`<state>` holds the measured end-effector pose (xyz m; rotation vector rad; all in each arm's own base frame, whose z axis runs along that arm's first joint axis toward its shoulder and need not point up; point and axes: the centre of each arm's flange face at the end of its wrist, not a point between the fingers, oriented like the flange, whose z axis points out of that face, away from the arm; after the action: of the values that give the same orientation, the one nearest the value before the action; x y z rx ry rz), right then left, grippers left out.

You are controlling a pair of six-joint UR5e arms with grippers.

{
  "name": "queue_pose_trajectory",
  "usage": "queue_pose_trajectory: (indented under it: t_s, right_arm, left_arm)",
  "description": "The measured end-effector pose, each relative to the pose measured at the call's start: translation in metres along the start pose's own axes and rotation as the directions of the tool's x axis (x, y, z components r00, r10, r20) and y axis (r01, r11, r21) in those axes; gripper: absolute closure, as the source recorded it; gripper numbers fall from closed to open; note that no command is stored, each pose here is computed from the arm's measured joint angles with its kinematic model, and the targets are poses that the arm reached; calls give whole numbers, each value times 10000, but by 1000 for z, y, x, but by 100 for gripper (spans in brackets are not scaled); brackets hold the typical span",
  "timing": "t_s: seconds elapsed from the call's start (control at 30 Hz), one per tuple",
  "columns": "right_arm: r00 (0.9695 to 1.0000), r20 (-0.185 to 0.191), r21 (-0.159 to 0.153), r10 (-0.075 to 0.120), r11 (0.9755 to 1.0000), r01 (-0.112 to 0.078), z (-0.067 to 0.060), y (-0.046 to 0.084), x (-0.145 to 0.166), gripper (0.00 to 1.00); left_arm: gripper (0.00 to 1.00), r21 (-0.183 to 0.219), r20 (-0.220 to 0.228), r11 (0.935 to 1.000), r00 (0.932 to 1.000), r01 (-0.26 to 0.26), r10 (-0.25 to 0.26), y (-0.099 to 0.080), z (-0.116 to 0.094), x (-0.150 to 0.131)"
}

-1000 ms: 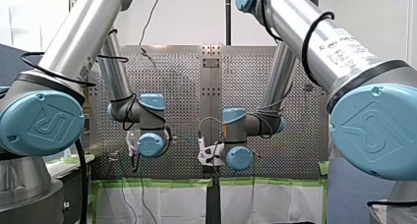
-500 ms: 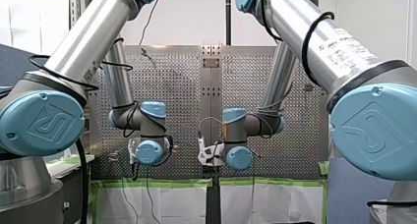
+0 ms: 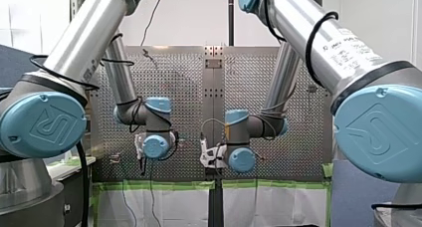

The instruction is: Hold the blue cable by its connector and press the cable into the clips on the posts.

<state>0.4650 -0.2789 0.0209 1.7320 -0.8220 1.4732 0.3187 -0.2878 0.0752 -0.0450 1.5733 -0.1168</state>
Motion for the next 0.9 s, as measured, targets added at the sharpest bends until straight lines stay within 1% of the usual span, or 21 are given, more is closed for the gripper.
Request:
queue_pose_trajectory:
  t_s: [0.1, 0.2, 0.23, 0.3, 0.33, 0.4, 0.43, 0.53, 0.6, 0.63, 0.7, 0.8, 0.83, 0.9]
  right_arm:
    - [9995, -195, -14, 229, 9997, -229, 3, -8, 15, 100]
    - [9978, -424, -45, 517, 9986, -520, 6, -17, 34, 100]
    - [9964, -532, -107, 663, 9977, -670, 9, -19, 44, 100]
    - [9939, -670, -257, 877, 9956, -896, 13, -19, 57, 100]
    - [9918, -769, -367, 1023, 9938, -1054, 16, -17, 65, 100]
    - [9881, -919, -480, 1230, 9906, -1278, 21, -15, 79, 100]
    - [9852, -1029, -513, 1372, 9884, -1430, 25, -14, 88, 100]
    - [9786, -1279, -532, 1614, 9841, -1693, 32, -11, 110, 100]
    - [9750, -1437, -526, 1697, 9825, -1788, 36, -10, 124, 100]
    - [9726, -1542, -511, 1739, 9817, -1837, 39, -10, 134, 100]
    - [9692, -1692, -466, 1789, 9808, -1892, 42, -9, 148, 100]
    - [9629, -1952, -353, 1866, 9798, -1970, 47, -8, 174, 100]
    - [9603, -2048, -294, 1896, 9794, -1997, 49, -8, 184, 100]
    - [9563, -2190, -188, 1939, 9790, -2028, 50, -8, 198, 100]
  left_arm:
    - [100, -73, 105, 9996, 9995, 287, -286, -1, 6, -11]
    - [100, -175, 148, 9984, 9985, 535, -533, 1, 9, -20]
    - [100, -207, 162, 9980, 9981, 602, -599, 2, 9, -22]
    - [100, -302, 178, 9971, 9974, 699, -694, 5, 11, -28]
    - [100, -351, 190, 9967, 9972, 730, -724, 6, 13, -31]
    - [100, -462, 218, 9955, 9964, 824, -814, 11, 16, -37]
    - [100, -500, 224, 9949, 9960, 876, -866, 13, 17, -40]
    - [100, -565, 257, 9925, 9939, 1086, -1073, 19, 23, -49]
    - [100, -578, 270, 9906, 9921, 1243, -1229, 24, 26, -55]
    - [100, -578, 277, 9898, 9913, 1304, -1290, 25, 27, -57]
    - [100, -583, 288, 9884, 9899, 1400, -1385, 29, 30, -63]
    - [100, -569, 339, 9879, 9892, 1444, -1427, 34, 36, -73]
    - [100, -567, 355, 9878, 9891, 1448, -1430, 36, 38, -77]
    - [100, -552, 402, 9876, 9886, 1471, -1450, 40, 43, -84]
